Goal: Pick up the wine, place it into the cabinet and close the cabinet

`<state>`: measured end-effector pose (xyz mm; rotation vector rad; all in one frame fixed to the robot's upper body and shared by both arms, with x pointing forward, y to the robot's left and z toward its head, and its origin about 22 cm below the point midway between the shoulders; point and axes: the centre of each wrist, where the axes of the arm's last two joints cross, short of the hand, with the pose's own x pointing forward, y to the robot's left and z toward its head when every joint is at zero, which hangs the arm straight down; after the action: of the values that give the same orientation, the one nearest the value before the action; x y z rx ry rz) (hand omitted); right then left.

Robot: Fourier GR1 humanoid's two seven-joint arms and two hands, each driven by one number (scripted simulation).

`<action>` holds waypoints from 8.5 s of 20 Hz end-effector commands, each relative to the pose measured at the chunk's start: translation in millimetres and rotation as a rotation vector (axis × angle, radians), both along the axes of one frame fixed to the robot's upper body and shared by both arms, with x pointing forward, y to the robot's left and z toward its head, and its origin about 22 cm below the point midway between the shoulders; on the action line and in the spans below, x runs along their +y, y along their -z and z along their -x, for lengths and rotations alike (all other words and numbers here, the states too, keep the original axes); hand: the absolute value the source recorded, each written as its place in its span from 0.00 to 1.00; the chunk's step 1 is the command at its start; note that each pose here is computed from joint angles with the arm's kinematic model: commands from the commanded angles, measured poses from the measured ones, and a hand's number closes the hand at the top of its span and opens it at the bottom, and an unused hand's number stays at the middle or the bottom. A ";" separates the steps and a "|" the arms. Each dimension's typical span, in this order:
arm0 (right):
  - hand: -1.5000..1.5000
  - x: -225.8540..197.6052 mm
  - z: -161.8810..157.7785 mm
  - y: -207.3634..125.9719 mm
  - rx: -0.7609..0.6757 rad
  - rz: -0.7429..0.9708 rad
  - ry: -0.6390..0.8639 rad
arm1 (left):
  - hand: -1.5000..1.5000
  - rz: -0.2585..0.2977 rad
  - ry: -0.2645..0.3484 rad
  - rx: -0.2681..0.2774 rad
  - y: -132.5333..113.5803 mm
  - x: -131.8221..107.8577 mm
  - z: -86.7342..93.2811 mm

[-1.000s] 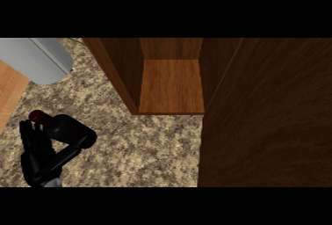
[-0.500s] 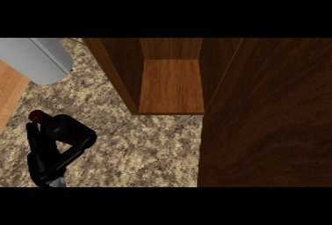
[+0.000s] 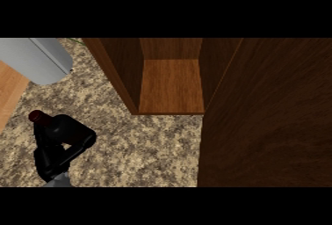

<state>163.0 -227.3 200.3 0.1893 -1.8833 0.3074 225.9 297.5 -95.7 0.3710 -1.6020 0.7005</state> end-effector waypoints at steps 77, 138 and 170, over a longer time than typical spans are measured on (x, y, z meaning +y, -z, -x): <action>0.00 -13.0 19.1 -15.2 -0.035 -0.058 -0.048 | 1.00 -0.165 0.750 -0.308 -227.6 -226.6 -34.3; 0.00 -28.4 14.4 -6.4 -0.042 -0.080 -0.039 | 1.00 -0.250 0.551 -0.159 -127.0 -207.5 -152.9; 0.00 -4.7 17.9 -4.4 -0.026 -0.066 -0.090 | 1.00 -0.149 0.387 -0.176 -143.4 -192.3 -209.7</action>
<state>168.5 -227.0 191.8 0.2916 -1.8806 0.3122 430.9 98.0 44.0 0.1304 -1.8658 0.2294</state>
